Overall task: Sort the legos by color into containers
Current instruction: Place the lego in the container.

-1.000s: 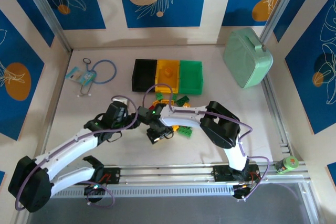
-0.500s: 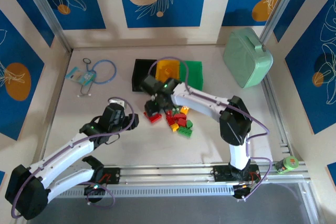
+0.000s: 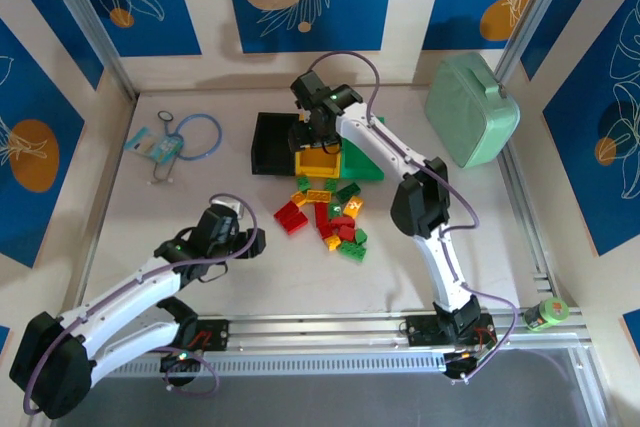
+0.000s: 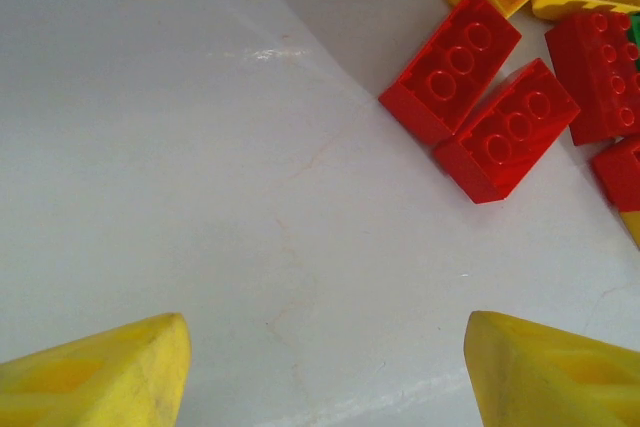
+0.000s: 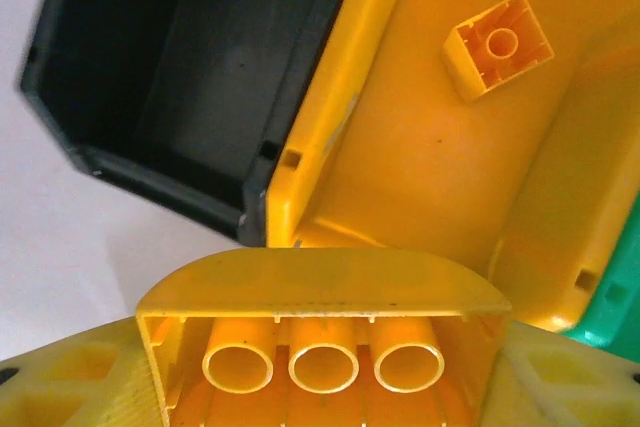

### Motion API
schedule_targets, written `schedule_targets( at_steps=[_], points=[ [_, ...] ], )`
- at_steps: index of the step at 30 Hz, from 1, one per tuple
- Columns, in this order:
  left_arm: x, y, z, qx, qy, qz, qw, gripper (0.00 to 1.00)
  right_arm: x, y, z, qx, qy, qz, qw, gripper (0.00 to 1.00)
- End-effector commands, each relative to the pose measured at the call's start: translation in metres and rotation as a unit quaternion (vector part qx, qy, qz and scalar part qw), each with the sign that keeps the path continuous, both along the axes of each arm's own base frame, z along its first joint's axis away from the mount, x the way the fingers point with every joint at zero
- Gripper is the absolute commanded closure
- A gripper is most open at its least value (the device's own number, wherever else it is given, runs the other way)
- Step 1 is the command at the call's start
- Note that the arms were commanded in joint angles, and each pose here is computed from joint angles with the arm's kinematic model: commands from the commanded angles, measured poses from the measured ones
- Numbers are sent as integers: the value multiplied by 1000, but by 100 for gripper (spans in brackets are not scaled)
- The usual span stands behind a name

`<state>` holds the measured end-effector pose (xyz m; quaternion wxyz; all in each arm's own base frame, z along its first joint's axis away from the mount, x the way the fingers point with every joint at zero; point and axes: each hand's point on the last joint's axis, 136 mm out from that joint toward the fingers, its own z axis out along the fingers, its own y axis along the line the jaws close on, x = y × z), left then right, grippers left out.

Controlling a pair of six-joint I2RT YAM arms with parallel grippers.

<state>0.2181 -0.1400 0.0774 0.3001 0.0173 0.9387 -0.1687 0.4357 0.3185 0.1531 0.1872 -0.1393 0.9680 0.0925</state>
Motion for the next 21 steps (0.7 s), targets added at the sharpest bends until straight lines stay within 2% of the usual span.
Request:
schedule_targets(
  at_steps=[1, 3, 4, 6, 7, 13, 18, 21],
  points=[
    [-5, -5, 1, -14, 0, -11, 1000, 28, 1, -10, -6, -22, 20, 4, 1000, 41],
    [-5, -6, 3, -14, -3, -19, 1000, 28, 8, -12, -10, -24, 21, -2, 999, 36],
    [-4, -7, 4, -14, -4, -22, 1000, 27, 9, -12, -12, -23, 22, -3, 1000, 30],
    [-3, -13, 7, -18, -4, -33, 999, 27, 10, -12, -10, -23, 21, -1, 1000, 12],
    [-2, -15, 8, -20, -3, -38, 999, 27, 10, -13, -8, -27, 18, -2, 999, 9],
    [10, -42, 10, -42, 15, -71, 996, 24, -2, -16, 23, -28, -22, 0, 999, 8],
    [30, -53, 9, -33, 11, -76, 997, 24, -25, -22, 47, -3, -36, -1, 999, 8],
    [43, -55, 4, -10, 15, -70, 997, 30, -46, -24, 54, 23, -46, 3, 999, 8]
  ],
)
